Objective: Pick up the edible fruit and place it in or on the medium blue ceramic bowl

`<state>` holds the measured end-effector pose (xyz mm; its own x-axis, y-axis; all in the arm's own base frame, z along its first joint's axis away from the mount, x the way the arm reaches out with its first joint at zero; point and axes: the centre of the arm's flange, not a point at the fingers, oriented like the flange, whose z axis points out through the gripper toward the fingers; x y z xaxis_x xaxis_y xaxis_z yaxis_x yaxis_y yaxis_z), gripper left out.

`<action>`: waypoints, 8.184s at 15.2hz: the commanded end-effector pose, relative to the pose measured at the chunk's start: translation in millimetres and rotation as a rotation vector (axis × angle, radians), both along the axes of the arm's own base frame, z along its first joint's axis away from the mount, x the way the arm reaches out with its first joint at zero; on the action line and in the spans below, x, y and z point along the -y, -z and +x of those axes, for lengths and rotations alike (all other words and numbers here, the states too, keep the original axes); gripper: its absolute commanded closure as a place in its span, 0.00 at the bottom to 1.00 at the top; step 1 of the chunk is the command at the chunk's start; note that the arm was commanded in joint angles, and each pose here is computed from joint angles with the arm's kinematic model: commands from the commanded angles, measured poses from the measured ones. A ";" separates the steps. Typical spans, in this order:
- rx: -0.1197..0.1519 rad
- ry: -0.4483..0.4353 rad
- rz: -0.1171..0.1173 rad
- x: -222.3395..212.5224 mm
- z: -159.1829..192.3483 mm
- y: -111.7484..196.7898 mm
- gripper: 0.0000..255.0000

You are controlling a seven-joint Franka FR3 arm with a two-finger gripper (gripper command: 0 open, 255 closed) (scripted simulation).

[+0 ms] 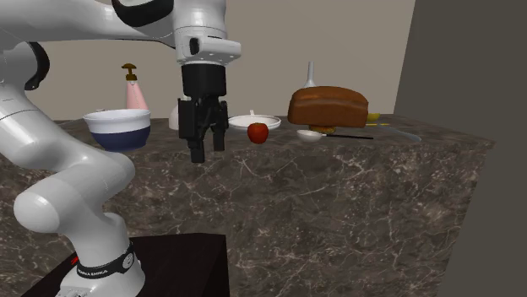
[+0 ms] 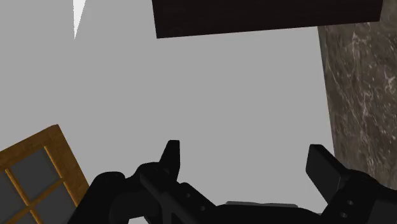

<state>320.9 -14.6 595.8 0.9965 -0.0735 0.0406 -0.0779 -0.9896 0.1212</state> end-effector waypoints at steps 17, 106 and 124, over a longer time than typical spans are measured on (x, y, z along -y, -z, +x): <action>-0.023 0.032 0.107 -191.9 36.5 9.2 0.00; -0.042 0.058 0.195 -313.0 -110.2 -151.8 1.00; -0.042 0.058 0.195 -264.3 -342.6 -159.7 1.00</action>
<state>-8.2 253.3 753.7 0.9909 -0.1332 -0.0210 -0.1343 -0.9886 -0.0681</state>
